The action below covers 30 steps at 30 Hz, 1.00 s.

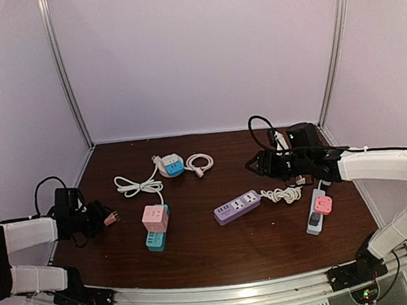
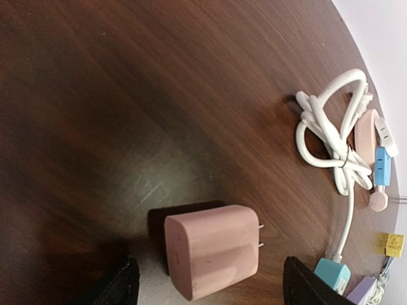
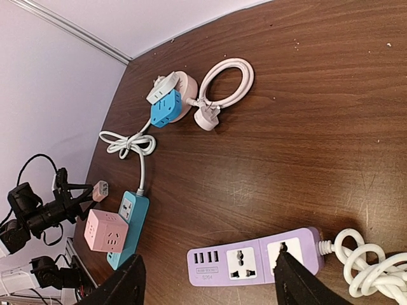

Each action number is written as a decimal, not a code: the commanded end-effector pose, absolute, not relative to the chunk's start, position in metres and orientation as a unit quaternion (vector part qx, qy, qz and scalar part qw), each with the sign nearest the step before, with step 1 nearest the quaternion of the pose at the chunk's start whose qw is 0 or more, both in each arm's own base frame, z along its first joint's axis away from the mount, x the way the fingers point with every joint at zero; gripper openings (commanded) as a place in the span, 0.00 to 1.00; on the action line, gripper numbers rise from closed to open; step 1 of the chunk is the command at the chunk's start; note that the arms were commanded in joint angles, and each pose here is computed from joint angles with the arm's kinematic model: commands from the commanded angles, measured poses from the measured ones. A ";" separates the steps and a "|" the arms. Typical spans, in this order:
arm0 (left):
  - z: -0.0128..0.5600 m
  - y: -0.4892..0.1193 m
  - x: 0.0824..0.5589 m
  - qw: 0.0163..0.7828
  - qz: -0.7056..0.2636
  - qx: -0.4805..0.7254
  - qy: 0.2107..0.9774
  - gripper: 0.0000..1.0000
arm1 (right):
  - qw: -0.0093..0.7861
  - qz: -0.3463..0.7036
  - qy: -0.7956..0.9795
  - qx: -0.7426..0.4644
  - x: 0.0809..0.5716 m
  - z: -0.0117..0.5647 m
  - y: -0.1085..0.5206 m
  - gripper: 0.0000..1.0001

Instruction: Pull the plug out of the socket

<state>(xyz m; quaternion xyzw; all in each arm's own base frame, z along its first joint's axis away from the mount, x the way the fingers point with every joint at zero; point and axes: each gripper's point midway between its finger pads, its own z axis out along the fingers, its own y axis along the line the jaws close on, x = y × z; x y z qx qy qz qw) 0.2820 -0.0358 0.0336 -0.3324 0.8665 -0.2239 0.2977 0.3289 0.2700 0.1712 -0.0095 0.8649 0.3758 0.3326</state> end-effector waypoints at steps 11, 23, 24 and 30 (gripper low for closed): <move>0.097 -0.049 0.289 0.343 -0.116 -0.239 0.901 0.94 | 0.353 0.378 0.855 -0.012 0.334 0.178 0.273 0.71; 0.130 -0.157 0.281 0.313 -0.097 -0.041 0.944 0.95 | 0.350 0.372 0.859 -0.008 0.334 0.168 0.275 0.85; 0.131 -0.165 0.278 0.308 -0.093 -0.024 0.947 0.95 | 0.350 0.371 0.860 -0.008 0.333 0.167 0.276 0.86; 0.128 -0.201 0.265 0.271 -0.080 0.053 0.958 0.95 | 0.349 0.371 0.860 -0.006 0.332 0.165 0.277 0.90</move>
